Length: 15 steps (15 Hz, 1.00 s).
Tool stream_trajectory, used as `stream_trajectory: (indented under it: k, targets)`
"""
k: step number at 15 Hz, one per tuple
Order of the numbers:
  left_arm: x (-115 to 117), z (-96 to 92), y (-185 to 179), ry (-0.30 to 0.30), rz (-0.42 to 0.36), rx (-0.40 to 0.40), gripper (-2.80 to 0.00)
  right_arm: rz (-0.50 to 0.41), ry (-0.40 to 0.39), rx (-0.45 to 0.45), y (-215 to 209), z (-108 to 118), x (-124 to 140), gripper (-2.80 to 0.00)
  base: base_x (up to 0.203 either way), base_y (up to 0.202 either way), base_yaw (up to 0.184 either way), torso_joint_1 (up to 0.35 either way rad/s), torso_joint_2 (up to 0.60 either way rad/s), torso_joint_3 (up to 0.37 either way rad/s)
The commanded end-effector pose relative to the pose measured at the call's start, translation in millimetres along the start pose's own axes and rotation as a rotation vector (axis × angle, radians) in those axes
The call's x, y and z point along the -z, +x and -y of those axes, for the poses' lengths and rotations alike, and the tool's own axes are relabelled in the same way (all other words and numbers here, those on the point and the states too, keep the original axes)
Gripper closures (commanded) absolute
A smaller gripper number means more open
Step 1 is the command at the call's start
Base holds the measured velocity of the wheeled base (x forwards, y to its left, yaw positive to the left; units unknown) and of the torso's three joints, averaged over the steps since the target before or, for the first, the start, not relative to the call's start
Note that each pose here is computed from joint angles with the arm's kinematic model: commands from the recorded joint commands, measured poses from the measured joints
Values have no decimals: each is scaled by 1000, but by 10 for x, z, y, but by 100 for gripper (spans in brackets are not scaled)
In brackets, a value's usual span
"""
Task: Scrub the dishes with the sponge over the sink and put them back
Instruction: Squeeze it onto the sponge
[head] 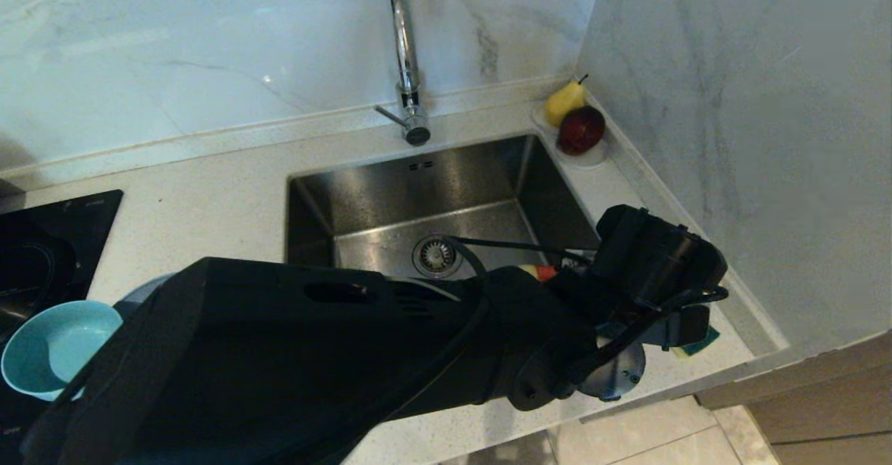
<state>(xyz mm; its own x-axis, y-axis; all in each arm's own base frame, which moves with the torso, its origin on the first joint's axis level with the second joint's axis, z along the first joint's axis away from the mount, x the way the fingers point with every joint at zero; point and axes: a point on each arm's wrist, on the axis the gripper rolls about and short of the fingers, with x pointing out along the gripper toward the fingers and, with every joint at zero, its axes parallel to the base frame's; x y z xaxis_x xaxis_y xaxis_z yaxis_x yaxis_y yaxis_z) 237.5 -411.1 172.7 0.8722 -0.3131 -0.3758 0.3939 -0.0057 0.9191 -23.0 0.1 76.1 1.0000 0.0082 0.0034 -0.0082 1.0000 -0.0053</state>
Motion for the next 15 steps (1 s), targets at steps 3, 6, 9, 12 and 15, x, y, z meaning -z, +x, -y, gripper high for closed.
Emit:
stream_trajectory:
  k: [3, 6, 9, 12, 15]
  targets:
    - [-17, 133, 75, 33, -41, 11, 0, 1, -1, -1, -1, 0, 0, 0, 0, 0, 0, 0, 0, 0]
    - [-44, 225, 151, 44, -69, 11, 0, 1, -1, -1, -1, 0, 0, 0, 0, 0, 0, 0, 0, 0]
    - [-40, 268, 178, 52, -99, 6, 0, 1, -1, -1, -1, 0, 0, 0, 0, 0, 0, 0, 0, 0]
    - [-40, 289, 195, 56, -121, -1, 0, 1, -1, -1, -1, 0, 0, 0, 0, 0, 0, 0, 0, 0]
    - [-43, 337, 230, 63, -142, -2, 0, 1, -1, -1, -1, 0, 0, 0, 0, 0, 0, 0, 0, 0]
